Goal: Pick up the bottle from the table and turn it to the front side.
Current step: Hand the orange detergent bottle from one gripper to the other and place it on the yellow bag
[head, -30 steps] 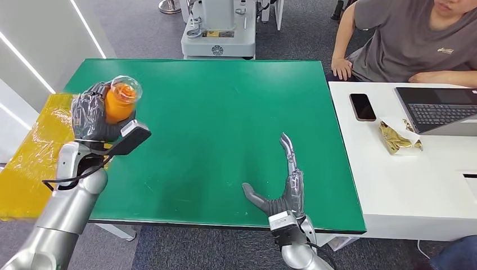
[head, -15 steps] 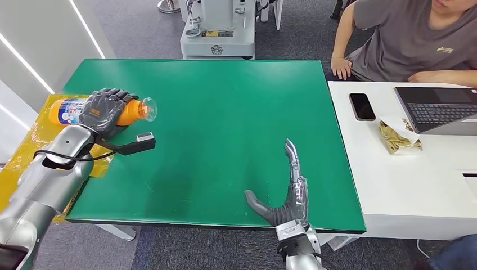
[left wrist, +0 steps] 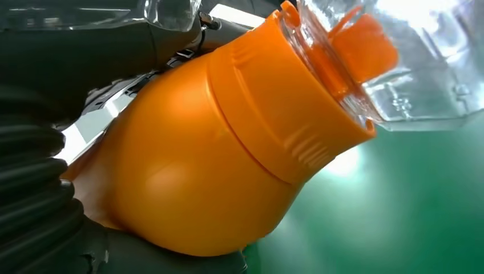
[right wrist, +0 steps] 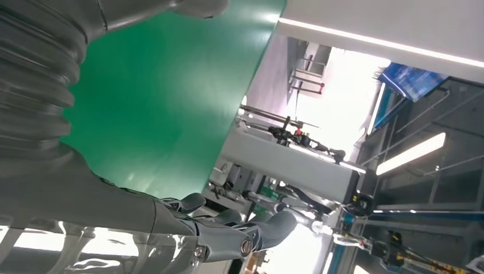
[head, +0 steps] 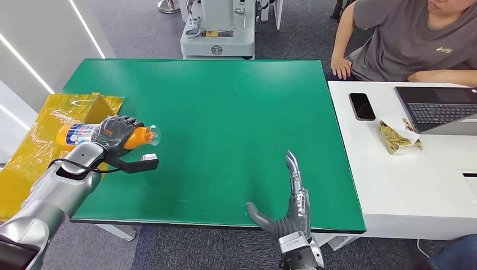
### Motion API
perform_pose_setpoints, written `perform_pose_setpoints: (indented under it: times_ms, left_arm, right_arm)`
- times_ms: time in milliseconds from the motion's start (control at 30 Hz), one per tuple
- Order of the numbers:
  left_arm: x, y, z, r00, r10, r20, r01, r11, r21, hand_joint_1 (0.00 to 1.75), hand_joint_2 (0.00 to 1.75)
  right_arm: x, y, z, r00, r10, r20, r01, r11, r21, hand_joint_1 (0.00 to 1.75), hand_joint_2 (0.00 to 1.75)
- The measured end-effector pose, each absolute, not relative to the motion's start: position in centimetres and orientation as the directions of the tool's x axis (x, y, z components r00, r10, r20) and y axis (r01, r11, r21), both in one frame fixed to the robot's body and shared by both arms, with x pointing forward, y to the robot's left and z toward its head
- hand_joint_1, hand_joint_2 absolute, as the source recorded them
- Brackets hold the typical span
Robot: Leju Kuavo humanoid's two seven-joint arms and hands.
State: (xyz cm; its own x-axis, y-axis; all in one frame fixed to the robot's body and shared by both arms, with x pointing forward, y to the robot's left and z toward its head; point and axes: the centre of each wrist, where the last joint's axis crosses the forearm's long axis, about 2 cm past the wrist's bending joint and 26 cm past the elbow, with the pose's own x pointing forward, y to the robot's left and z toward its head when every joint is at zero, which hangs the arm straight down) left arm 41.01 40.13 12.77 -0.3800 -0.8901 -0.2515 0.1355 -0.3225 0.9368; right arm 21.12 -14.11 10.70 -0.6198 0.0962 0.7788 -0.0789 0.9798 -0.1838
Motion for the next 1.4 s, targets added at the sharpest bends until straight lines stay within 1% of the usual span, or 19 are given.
perform_pose_setpoints:
  times_ms: [267, 533, 733, 933, 1100, 1400]
  left_arm:
    - [39.6, 41.9, 11.0, -0.342, -0.91, -0.235, 0.25, -0.33, 0.91, 1.75, 1.75]
    - [38.6, 42.6, 9.8, -0.337, -0.907, -0.251, 0.28, -0.351, 0.893, 1.75, 1.75]
    - [38.0, 42.5, 9.2, -0.367, -0.885, -0.287, 0.232, -0.386, 0.893, 1.75, 1.75]
    - [37.9, 42.1, 9.0, -0.391, -0.845, -0.364, 0.178, -0.458, 0.871, 1.75, 1.75]
    - [37.8, 41.9, 8.9, -0.371, -0.834, -0.409, 0.136, -0.485, 0.864, 1.75, 1.75]
    - [37.7, 40.9, 8.4, -0.357, -0.83, -0.429, 0.119, -0.495, 0.86, 1.75, 1.75]
  right_arm:
    - [20.3, -14.1, 10.2, -0.592, 0.088, 0.801, -0.09, 0.98, -0.175, 0.0, 1.75]
    - [19.4, -14.0, 10.2, -0.57, 0.083, 0.818, -0.094, 0.982, -0.165, 0.0, 1.75]
    - [19.0, -13.9, 10.0, -0.561, 0.076, 0.824, -0.107, 0.981, -0.163, 0.0, 1.75]
    - [18.4, -13.9, 9.6, -0.538, 0.058, 0.841, -0.125, 0.981, -0.147, 0.0, 1.75]
    - [17.9, -13.7, 9.4, -0.492, 0.033, 0.87, -0.11, 0.989, -0.099, 0.0, 1.75]
    - [17.8, -13.6, 9.3, -0.475, 0.022, 0.88, -0.101, 0.992, -0.079, 0.0, 1.75]
